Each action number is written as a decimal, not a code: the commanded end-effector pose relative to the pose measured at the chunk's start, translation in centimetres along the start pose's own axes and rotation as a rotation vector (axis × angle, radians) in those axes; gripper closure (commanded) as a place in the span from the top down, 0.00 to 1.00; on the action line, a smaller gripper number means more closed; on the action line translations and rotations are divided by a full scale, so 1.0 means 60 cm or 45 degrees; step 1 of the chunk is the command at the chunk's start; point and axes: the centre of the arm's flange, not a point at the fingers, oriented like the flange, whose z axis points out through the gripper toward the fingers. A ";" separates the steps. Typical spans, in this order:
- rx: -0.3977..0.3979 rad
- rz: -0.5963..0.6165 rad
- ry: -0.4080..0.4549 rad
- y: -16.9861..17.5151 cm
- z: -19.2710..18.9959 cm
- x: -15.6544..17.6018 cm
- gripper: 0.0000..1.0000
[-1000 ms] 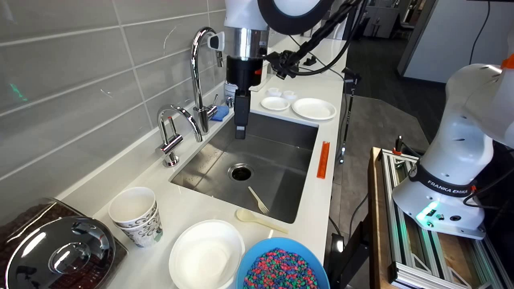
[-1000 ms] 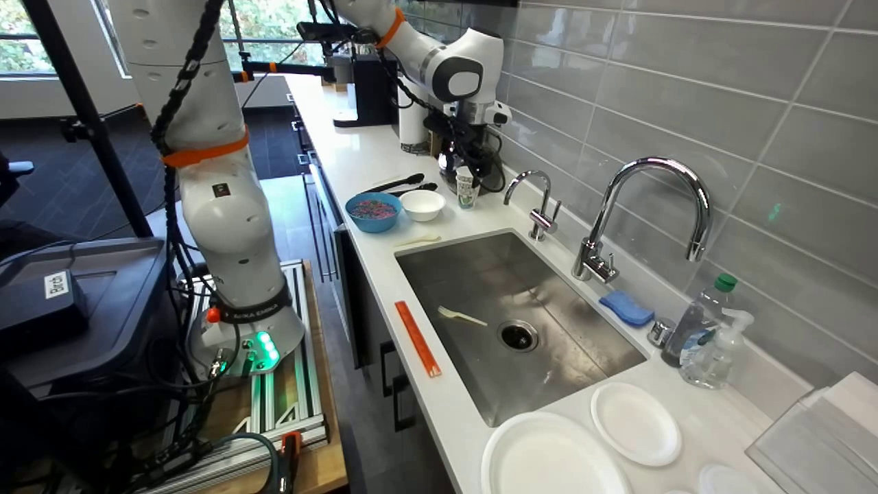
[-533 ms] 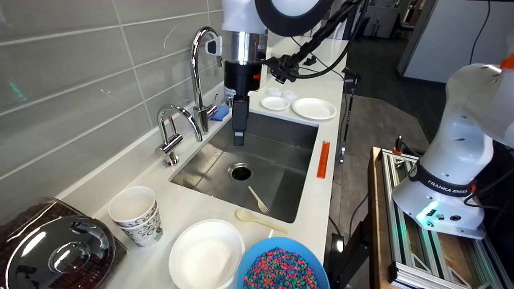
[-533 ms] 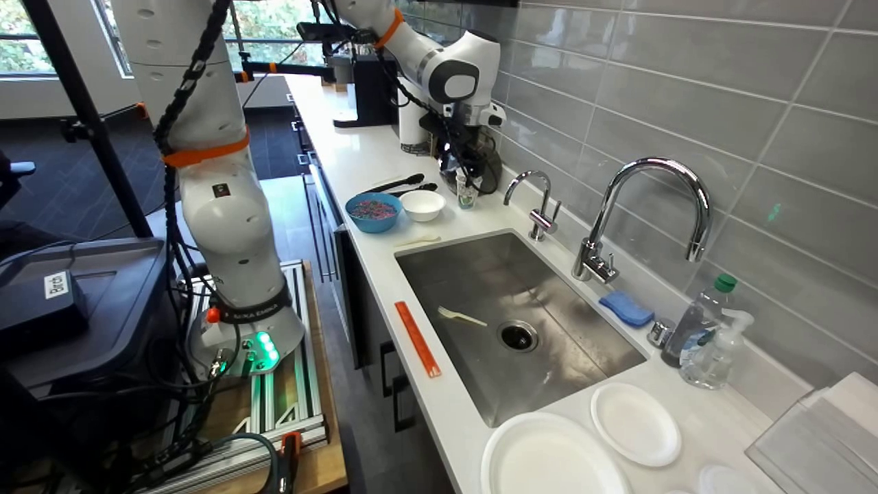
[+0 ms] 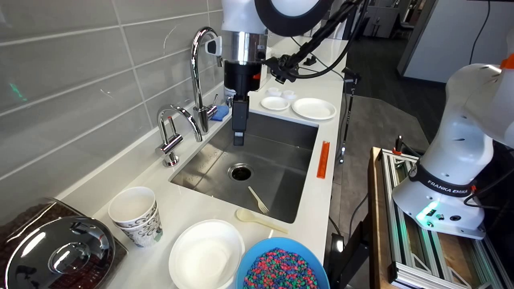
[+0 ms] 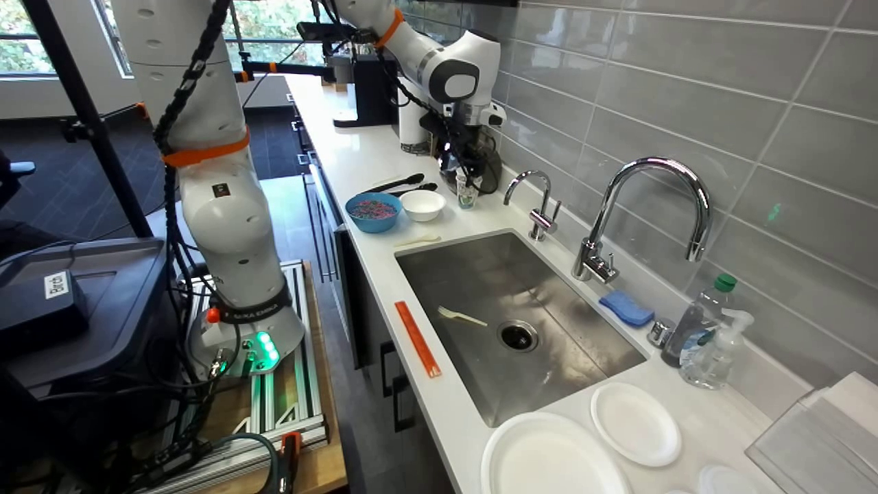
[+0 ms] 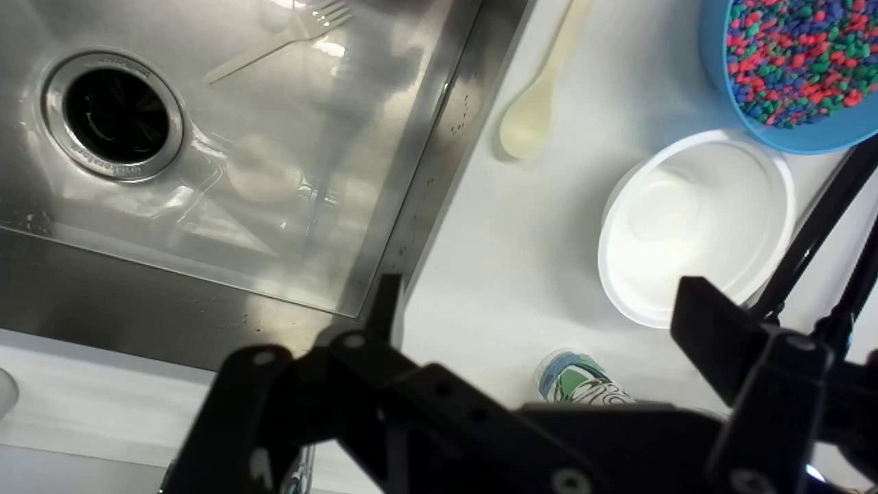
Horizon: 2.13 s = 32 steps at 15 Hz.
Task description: Stir the content of the blue bowl with the spoon
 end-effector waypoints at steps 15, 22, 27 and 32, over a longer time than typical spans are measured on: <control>-0.095 0.078 0.110 -0.089 0.167 -0.082 1.00; -0.127 0.044 0.113 -0.097 0.219 -0.112 1.00; -0.106 0.019 0.094 -0.098 0.223 -0.108 1.00; -0.101 0.008 0.076 -0.104 0.244 -0.103 1.00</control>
